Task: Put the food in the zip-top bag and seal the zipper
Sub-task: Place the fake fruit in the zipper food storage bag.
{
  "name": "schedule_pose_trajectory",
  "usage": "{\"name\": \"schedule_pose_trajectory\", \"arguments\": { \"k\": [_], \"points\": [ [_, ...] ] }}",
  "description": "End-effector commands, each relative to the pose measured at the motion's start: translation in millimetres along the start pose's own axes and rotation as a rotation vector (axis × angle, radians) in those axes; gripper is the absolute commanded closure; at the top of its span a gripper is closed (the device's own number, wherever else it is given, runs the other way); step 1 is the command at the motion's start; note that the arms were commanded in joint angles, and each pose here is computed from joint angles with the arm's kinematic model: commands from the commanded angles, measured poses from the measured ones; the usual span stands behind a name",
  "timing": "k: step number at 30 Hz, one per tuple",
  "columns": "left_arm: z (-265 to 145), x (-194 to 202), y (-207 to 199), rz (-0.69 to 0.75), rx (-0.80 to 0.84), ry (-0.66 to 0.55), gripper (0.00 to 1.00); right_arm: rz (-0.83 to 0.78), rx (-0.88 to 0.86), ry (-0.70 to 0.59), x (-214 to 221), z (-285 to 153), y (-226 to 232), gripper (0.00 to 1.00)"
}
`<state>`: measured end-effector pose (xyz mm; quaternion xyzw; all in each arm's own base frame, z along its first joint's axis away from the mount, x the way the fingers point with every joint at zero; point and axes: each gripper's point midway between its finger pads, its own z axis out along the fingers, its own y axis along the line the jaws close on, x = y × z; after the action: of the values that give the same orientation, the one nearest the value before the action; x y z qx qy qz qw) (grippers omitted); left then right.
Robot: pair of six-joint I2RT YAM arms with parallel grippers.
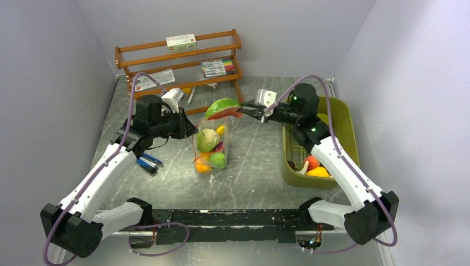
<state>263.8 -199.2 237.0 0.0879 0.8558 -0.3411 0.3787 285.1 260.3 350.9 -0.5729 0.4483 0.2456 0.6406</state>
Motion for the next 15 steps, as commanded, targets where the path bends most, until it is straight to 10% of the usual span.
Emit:
{"name": "schedule_pose_trajectory", "arguments": {
  "k": [1,15],
  "points": [
    [-6,-14,-14,0.012,0.052,-0.047,0.93,-0.06,-0.092,-0.087,-11,25,18,1.0],
    [-10,-18,-13,0.018,0.029,-0.06,0.93,-0.154,-0.299,0.029,40,72,59,1.0]
  ]
}}
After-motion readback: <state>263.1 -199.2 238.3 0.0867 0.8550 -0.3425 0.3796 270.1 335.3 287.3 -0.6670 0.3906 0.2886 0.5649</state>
